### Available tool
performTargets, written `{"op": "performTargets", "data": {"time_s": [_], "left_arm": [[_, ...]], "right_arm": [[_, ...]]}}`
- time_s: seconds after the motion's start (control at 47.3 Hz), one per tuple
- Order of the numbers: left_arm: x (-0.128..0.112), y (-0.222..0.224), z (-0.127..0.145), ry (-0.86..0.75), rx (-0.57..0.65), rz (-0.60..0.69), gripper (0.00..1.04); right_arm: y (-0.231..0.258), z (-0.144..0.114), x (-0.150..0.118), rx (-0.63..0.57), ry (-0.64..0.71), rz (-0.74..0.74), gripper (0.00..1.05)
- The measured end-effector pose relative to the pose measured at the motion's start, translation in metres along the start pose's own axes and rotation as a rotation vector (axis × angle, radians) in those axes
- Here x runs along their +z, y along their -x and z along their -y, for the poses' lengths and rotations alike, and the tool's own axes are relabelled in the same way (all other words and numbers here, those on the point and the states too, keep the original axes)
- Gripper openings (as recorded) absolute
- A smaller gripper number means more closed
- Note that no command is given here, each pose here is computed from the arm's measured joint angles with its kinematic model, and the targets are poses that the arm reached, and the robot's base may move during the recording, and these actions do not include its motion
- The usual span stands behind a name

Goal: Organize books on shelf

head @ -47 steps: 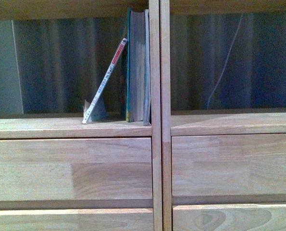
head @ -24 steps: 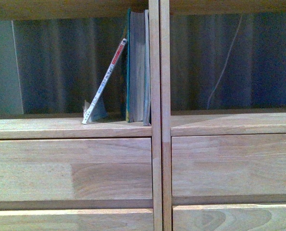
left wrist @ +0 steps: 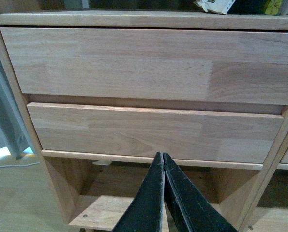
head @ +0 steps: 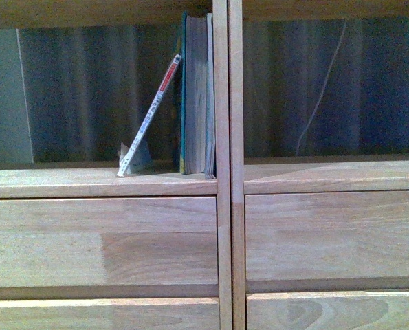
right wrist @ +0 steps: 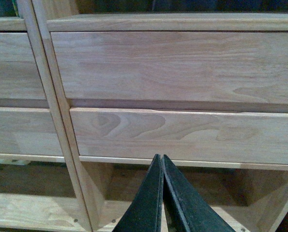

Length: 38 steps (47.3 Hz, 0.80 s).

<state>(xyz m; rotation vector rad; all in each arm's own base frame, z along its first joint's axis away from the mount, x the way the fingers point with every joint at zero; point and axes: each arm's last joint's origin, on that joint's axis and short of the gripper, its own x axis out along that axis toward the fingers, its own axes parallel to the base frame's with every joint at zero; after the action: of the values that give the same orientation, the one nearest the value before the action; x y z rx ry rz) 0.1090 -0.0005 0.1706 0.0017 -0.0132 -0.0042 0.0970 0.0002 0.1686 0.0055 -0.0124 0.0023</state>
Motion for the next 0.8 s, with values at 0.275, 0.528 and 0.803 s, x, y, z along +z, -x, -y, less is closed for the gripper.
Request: {"op": "performTargets", "data": {"time_s": [0.275, 0.528, 0.803], "left_arm": [[-0.003, 0.011, 0.000, 0.000, 0.001, -0.006, 0.03], [-0.003, 0.012, 0.000, 0.000, 0.000, -0.004, 0.03], [-0.003, 0.012, 0.000, 0.000, 0.000, -0.005, 0.44]], "right_arm": [[0.000, 0.000, 0.000, 0.000, 0.000, 0.000, 0.03], [0.000, 0.000, 0.000, 0.000, 0.002, 0.000, 0.09], [0.000, 0.000, 0.000, 0.000, 0.002, 0.000, 0.51]]}}
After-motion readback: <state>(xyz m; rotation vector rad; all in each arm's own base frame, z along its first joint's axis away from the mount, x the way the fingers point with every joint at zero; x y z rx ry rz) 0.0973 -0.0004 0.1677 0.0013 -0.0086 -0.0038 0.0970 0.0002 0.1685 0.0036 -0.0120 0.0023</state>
